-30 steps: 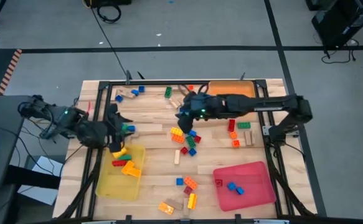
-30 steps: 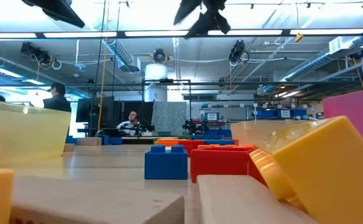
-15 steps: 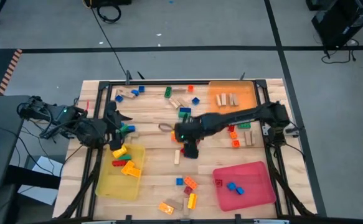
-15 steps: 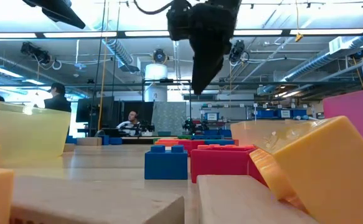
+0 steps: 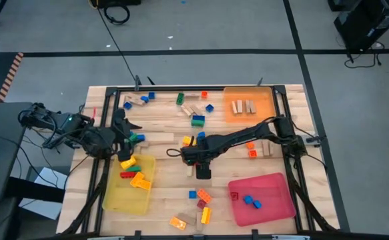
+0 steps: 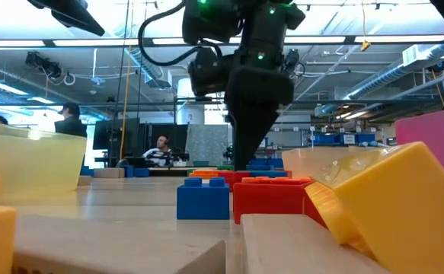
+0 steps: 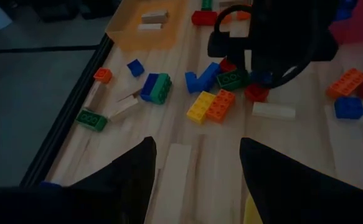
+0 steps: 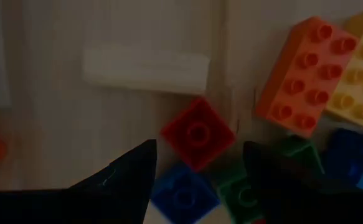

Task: Sort blocks by size
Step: Put the small red game piece into the red bin

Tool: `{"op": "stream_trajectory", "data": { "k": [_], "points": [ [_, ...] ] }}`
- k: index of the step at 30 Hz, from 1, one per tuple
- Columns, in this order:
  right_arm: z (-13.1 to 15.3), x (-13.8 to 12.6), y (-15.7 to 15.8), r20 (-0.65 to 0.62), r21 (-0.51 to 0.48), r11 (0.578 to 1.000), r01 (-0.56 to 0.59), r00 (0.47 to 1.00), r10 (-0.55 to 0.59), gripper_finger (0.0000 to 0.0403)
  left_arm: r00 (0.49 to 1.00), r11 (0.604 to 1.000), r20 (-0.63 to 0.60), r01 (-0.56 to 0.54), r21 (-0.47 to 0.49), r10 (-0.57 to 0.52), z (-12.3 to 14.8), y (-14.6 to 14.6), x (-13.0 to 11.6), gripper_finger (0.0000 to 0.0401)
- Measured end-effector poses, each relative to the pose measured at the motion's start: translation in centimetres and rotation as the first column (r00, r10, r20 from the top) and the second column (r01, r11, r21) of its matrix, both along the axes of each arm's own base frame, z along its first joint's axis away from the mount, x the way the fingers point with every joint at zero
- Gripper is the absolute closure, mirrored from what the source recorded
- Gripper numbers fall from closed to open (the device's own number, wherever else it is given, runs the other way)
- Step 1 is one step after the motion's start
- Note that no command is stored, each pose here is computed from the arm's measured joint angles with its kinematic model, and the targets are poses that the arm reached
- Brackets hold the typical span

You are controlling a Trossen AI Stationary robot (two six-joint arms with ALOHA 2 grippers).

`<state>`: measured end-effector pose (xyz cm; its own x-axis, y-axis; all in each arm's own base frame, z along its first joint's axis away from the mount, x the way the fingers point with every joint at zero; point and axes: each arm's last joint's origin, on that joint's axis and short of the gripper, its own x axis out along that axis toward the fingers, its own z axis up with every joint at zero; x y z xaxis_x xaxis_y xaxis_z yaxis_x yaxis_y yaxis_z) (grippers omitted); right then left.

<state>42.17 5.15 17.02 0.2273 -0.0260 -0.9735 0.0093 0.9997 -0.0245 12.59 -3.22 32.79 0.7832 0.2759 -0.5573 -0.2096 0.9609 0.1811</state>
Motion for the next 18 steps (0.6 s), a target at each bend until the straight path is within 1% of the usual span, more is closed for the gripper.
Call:
{"op": "stream_trajectory", "data": {
  "k": [6, 9, 11, 18],
  "points": [
    [0.0, 0.4, -0.9, 0.032, -0.006, 1.000, 0.000, 0.999, 0.000, 0.0149, 1.000, 1.000, -0.015, -0.010, -0.006, 0.010, -0.2, -0.1, 0.4, 0.0162],
    [0.0, 0.4, -1.5, 0.022, 0.029, 1.000, 0.006, 1.000, -0.006, 0.0149, 1.000, 1.000, -0.023, -0.010, -0.003, 0.010, -0.3, -0.2, 0.6, 0.0162],
    [-0.5, 0.4, -1.7, 0.013, 0.052, 0.999, 0.008, 1.000, -0.008, 0.0149, 1.000, 1.000, -0.025, -0.014, -0.006, 0.013, -0.4, -0.3, 0.6, 0.0162],
    [-2.0, 1.0, -1.4, 0.010, 0.076, 0.997, 0.000, 1.000, 0.000, 0.0149, 0.999, 1.000, -0.027, -0.021, -0.013, 0.021, -0.4, -0.3, 0.7, 0.0162]
  ]
}}
